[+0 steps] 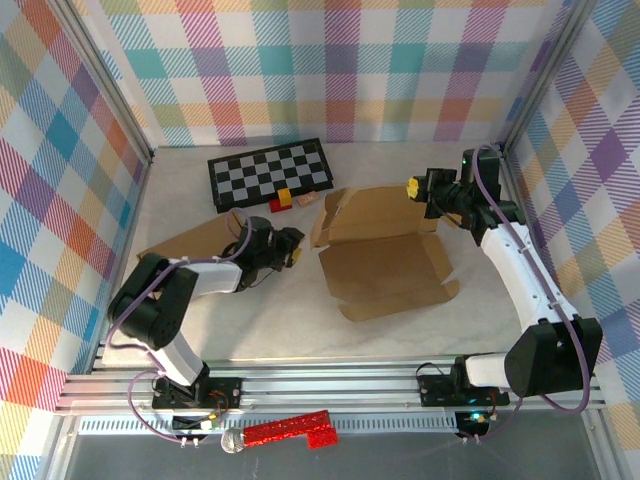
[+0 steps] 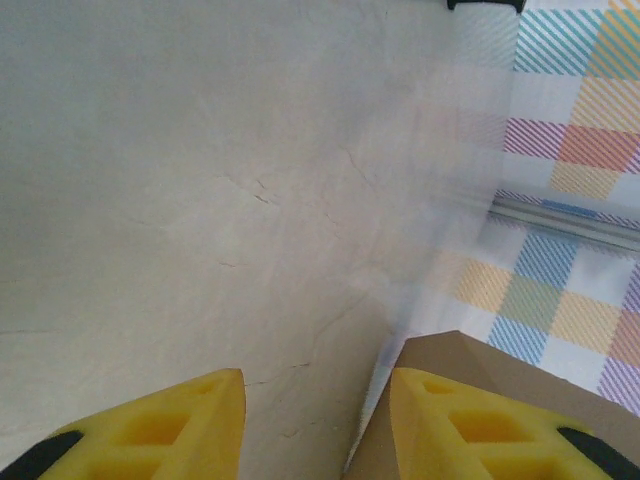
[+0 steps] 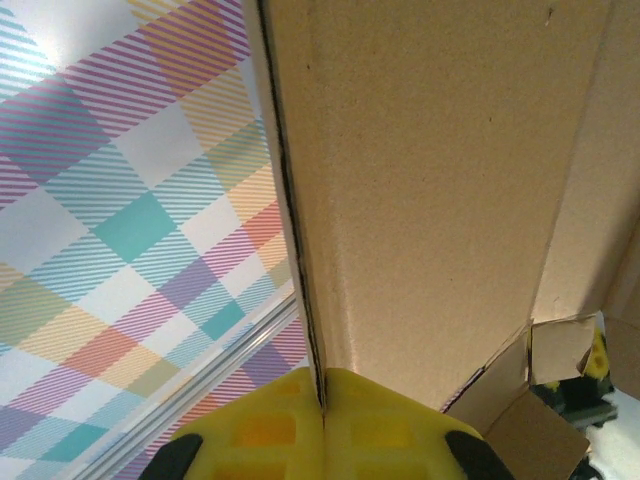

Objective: Fold the paper box

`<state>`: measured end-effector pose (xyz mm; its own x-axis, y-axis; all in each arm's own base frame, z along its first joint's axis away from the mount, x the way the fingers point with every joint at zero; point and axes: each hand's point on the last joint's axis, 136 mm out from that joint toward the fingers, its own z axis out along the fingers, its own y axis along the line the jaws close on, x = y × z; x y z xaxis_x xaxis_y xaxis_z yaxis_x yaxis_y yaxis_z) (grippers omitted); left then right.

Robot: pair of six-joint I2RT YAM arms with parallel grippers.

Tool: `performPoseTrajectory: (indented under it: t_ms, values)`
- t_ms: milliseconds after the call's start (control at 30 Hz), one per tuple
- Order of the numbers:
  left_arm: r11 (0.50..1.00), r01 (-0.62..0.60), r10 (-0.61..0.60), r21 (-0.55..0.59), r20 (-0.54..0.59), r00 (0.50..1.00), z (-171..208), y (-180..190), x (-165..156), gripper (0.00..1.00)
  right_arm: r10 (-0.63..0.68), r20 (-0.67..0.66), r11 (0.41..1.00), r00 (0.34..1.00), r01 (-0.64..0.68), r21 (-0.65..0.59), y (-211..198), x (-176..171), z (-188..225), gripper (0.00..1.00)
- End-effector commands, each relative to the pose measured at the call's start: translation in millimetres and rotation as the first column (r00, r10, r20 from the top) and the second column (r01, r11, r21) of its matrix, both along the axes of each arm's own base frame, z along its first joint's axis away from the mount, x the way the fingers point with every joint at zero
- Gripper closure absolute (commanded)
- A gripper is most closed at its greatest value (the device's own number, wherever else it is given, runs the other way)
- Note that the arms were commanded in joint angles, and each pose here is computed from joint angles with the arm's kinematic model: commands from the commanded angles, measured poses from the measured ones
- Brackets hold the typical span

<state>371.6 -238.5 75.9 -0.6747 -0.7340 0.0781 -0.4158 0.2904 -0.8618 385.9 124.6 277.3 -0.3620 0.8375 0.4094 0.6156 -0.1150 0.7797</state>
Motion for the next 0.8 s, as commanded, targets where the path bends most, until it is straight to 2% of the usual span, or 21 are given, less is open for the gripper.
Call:
performPoseTrajectory:
  t_ms: [0, 233, 333, 533, 767]
  values:
    - [0.989, 0.028, -0.011, -0.144, 0.122, 0.992, 32, -27, 11, 0.61, -0.017, 0.024, 0.998, 1.0, 0.015, 0.061, -2, -1, 25, 1.0]
    - [0.981, 0.059, -0.021, -0.187, 0.2, 0.98, 47, -51, 10, 0.63, -0.017, 0.015, 0.997, 1.0, 0.016, 0.074, -4, 4, 23, 1.0]
    - [0.984, 0.057, -0.017, -0.171, 0.225, 0.974, 53, -52, 6, 0.62, -0.024, 0.013, 0.997, 1.0, 0.022, 0.08, -7, 6, 20, 1.0]
    - [0.999, 0.016, -0.005, -0.044, 0.226, 0.974, 51, -37, -14, 0.58, -0.027, 0.005, 0.997, 1.0, 0.026, 0.071, -8, 9, 10, 1.0]
    - [0.986, 0.125, -0.15, 0.115, 0.244, 0.958, 52, -61, -31, 0.55, -0.004, 0.003, 0.997, 1.0, 0.003, 0.075, -3, 15, -4, 1.0]
